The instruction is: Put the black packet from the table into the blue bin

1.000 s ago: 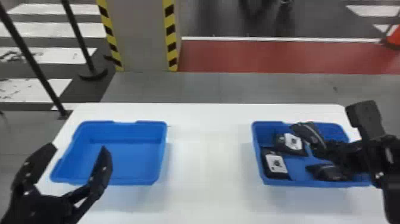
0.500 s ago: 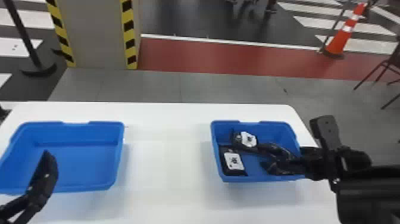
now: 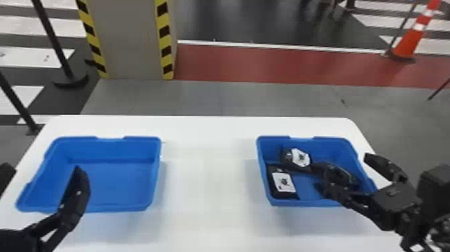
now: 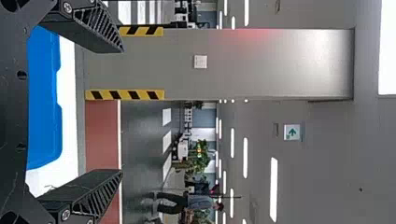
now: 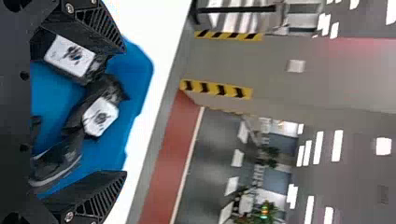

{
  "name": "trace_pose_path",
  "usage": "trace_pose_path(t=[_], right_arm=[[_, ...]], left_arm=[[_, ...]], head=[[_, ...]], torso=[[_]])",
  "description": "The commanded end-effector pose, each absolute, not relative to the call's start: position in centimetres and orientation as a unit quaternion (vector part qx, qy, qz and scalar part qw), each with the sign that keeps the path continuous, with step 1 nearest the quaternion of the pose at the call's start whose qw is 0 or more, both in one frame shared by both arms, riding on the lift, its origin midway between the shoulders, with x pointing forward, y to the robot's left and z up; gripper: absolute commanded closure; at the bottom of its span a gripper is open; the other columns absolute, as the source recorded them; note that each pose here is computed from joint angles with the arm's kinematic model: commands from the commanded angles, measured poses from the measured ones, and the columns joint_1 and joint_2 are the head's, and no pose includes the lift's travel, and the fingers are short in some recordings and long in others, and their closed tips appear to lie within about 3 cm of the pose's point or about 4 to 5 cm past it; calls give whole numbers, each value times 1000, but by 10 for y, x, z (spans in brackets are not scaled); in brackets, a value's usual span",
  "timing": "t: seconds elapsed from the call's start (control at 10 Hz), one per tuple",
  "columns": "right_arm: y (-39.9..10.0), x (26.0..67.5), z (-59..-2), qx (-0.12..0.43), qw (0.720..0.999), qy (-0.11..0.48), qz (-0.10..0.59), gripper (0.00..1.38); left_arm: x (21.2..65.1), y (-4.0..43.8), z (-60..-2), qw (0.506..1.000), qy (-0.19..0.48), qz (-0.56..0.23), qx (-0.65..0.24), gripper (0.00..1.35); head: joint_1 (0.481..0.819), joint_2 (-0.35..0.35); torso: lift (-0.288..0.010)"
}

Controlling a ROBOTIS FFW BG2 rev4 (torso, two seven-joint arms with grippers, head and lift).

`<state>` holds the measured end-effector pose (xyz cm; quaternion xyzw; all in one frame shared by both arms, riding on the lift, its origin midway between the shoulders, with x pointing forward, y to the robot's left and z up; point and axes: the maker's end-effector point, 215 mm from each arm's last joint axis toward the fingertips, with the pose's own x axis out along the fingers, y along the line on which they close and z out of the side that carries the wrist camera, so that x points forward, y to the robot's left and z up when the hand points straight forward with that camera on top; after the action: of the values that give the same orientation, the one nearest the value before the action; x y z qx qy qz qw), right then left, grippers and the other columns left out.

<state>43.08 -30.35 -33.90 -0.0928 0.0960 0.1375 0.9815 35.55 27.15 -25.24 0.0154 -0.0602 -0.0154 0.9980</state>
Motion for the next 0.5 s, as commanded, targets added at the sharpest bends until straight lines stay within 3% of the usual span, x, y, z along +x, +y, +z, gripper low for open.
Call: trace_pose_path(t=[0.0,0.4], right_arm=[[-279,412,-307,-61,986,18,153,99],[-260,362,-290,-31,987,11,157,101]], left_arm=[[356,272,-254,998,-59,-16,16,107],[356,272,-253,998,-61,-16,14,107]], head=[[695,-51],[695,5]], torso=[[-110],[-110]])
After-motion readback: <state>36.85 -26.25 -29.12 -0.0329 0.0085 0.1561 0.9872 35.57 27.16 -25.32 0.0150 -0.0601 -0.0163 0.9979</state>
